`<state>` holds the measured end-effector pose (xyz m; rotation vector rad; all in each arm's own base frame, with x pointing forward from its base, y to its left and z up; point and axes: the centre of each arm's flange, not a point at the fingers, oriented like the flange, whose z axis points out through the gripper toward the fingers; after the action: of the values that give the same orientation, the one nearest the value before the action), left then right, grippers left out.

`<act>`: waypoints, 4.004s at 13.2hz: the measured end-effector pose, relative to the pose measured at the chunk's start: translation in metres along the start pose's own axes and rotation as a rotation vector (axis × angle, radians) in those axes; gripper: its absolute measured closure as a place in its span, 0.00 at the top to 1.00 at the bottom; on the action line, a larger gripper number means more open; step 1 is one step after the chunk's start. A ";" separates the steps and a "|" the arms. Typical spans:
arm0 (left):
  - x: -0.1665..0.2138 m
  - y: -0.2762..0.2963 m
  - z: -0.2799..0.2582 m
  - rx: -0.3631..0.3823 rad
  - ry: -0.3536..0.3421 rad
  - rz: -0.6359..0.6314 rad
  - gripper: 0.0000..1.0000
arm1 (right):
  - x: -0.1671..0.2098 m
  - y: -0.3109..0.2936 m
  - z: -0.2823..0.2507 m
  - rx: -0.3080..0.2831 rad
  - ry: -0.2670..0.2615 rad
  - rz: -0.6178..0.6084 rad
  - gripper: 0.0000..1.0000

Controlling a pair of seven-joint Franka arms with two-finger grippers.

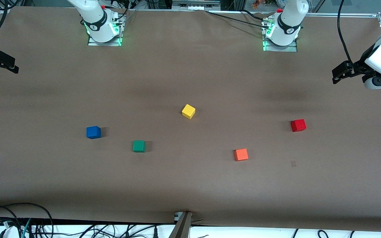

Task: Pass red block to right arm, stack on blue
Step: 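Move the left gripper toward the red cube, then lower the left gripper onto the red cube and grasp it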

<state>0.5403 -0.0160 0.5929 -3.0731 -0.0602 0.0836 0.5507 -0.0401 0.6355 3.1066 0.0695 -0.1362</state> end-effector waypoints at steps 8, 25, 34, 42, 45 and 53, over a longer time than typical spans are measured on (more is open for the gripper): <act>0.005 -0.003 -0.001 0.000 -0.006 -0.005 1.00 | 0.000 0.000 0.000 0.000 0.000 0.000 1.00; 0.078 -0.014 0.258 -0.016 -0.085 0.018 1.00 | 0.000 0.000 0.000 0.001 0.000 0.000 1.00; 0.058 -0.005 0.380 -0.072 -0.003 -0.022 1.00 | 0.000 -0.001 0.000 0.002 0.000 -0.001 1.00; 0.055 -0.003 0.416 -0.074 -0.034 0.039 0.62 | 0.003 -0.008 0.004 0.003 -0.008 -0.016 1.00; 0.068 -0.015 0.400 -0.074 0.007 0.108 0.56 | 0.020 -0.021 0.031 0.004 -0.058 -0.039 1.00; 0.115 0.014 0.272 -0.238 0.049 0.490 0.56 | 0.070 -0.118 0.094 0.149 -0.087 -0.168 1.00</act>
<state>0.6400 -0.0070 0.3153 -3.2424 0.7363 0.0259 0.6064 0.0774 0.5328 3.2345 0.3329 -0.2938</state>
